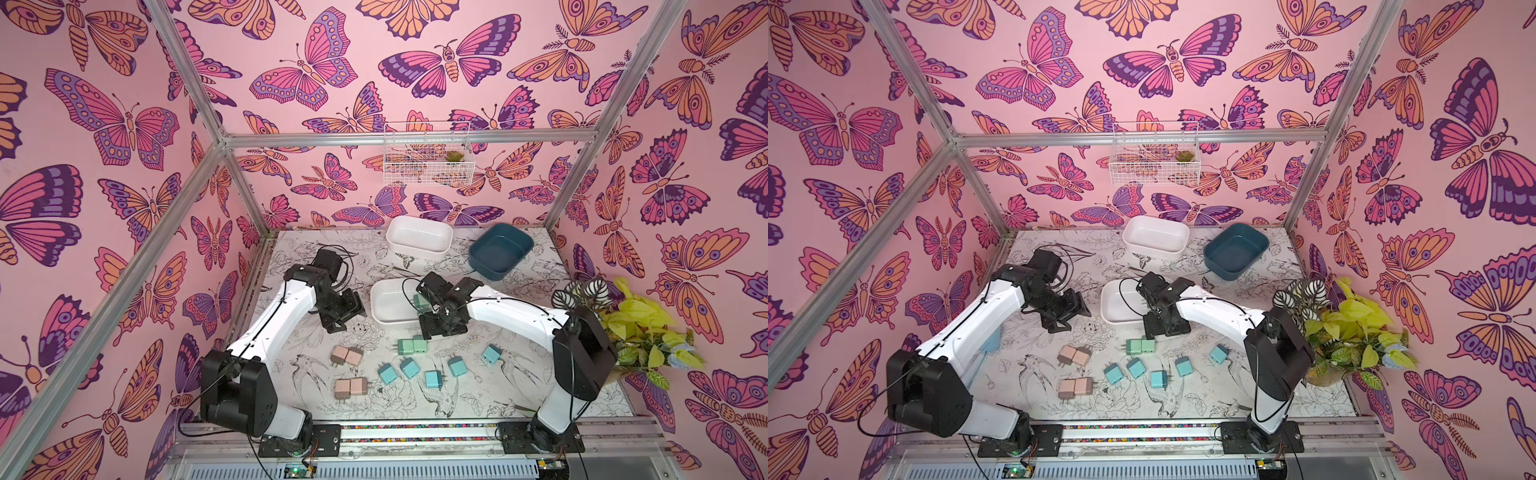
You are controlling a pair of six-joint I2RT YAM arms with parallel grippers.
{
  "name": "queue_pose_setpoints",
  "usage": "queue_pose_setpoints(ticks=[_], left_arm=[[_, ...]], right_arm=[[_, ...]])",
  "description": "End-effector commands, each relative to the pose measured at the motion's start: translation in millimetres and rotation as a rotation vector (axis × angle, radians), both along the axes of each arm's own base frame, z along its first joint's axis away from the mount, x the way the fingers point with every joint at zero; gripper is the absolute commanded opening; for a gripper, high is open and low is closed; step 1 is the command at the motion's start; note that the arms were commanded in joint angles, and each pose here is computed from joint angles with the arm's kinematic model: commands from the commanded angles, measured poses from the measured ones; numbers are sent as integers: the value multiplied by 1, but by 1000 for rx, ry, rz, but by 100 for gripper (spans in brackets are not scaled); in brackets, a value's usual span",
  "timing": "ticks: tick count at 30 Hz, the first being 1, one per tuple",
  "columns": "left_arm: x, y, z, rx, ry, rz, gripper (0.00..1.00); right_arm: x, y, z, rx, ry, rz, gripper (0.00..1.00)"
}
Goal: Place the plugs by color into the storage box
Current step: Pick up the plug from the center of the board.
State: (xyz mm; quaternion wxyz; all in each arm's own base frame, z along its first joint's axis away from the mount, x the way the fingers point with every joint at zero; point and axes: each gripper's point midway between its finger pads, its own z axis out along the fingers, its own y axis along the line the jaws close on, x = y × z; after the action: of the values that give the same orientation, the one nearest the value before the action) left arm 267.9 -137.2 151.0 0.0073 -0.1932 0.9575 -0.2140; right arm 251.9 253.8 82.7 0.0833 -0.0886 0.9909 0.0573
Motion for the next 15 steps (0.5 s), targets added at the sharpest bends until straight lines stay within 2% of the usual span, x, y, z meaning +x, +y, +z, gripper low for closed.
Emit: queue_pose_setpoints(ticks=[1, 7, 15], left_arm=[[4, 0, 17, -7, -42, 14, 71], [7, -1, 22, -11, -54, 16, 71], [6, -2, 19, -14, -41, 17, 71]], right_arm=[[-15, 4, -5, 14, 9, -29, 80], [-27, 5, -22, 69, 18, -38, 78], [-8, 17, -34, 65, -20, -54, 76]])
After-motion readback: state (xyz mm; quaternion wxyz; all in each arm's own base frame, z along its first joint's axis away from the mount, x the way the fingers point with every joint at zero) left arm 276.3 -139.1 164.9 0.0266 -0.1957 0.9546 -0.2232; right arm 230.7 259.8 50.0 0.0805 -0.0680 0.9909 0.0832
